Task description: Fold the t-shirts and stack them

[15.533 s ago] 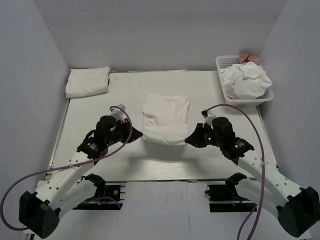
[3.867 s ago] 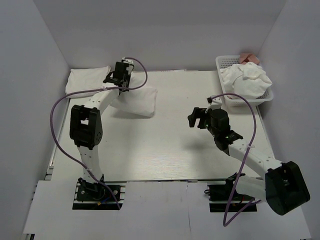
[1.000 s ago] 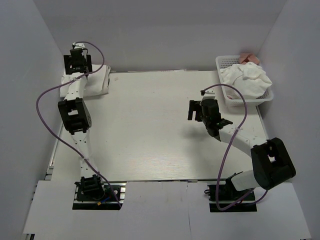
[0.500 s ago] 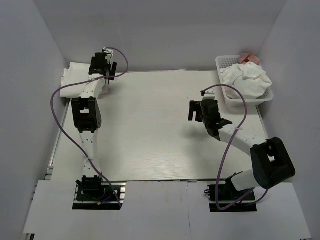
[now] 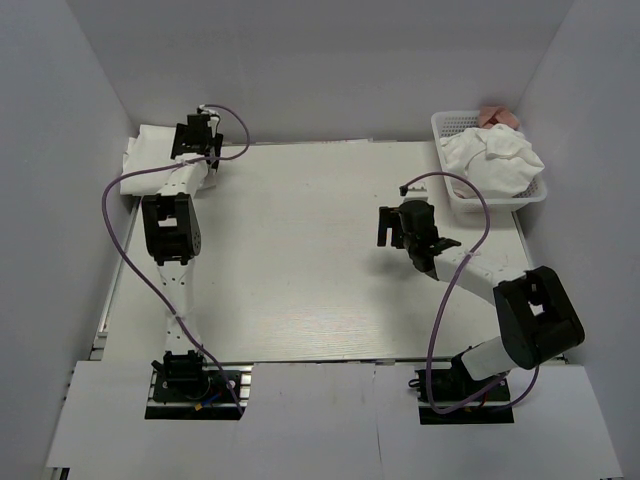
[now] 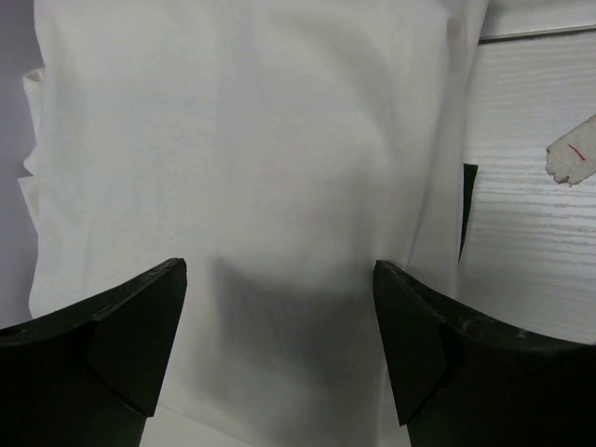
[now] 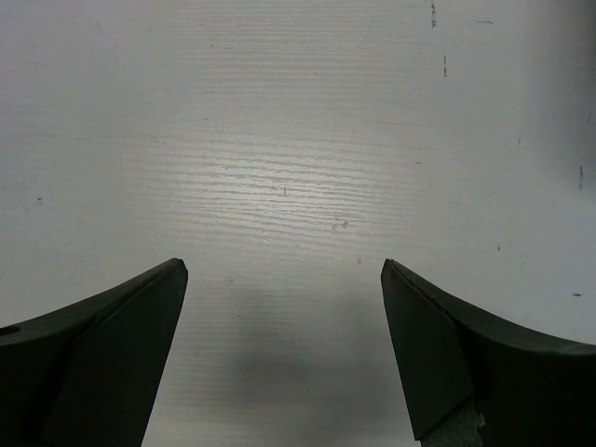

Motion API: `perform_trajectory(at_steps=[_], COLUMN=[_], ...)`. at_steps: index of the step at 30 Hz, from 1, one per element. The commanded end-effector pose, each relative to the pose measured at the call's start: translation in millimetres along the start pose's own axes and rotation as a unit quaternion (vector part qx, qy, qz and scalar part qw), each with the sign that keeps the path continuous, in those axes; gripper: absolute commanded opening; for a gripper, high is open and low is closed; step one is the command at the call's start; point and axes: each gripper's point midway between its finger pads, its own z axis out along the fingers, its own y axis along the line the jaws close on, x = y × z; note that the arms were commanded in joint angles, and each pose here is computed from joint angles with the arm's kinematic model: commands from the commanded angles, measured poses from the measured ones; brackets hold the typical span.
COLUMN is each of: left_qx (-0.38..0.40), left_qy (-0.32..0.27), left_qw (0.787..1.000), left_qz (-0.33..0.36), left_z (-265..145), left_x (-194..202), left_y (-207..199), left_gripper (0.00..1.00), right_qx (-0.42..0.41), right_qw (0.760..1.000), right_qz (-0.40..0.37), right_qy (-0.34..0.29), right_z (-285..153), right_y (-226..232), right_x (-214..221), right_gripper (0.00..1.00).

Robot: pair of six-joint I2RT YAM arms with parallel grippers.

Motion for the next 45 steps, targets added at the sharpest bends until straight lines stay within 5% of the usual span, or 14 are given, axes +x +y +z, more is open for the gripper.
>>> perform_trajectory(at_steps=[1,14,24,28,32,38,45], left_qx=[0.001,0.033,0.003,-0.007,-0.028,-0.033,0.024], left_qy=[-0.002,0.030,-0.001,-0.018,-0.055,-0.078,-0.068], left_qw=[1.000,0.999,0.999,0.998,0.995,0.991,0.993], left_qz=[0.000,0.006,-0.033,-0.053,-0.083,-0.105,-0.094], left_z=[-2,-5,-7,-11,-17,-23,-18], left_x=[-1,32,-1,-17,-50,-70,-56], left_y=[-2,-20,-3,5,22,31,5], left_gripper=[0.91,0.87,0.40,0.10,0.00,0.01,0.21], right_qx=[0.005,0.005,0.006,0.002,0.003,-0.002,0.003], right_qw=[1.000,1.000,1.000,1.000,1.000,1.000,1.000], right_qz=[-0.004,-0.007,-0.009,-0.010,-0.008,-0.008,-0.010], right_qy=[-0.019,-0.010,-0.001,0.002,0.003,0.009,0.014], right_z=[2,7,10,11,12,13,15], right_y=[2,3,5,7,6,8,7], right_x=[-17,-15,-11,-12,-13,-10,-8], right_gripper=[0.90,0.90,0.90,0.90,0.90,0.90,0.90])
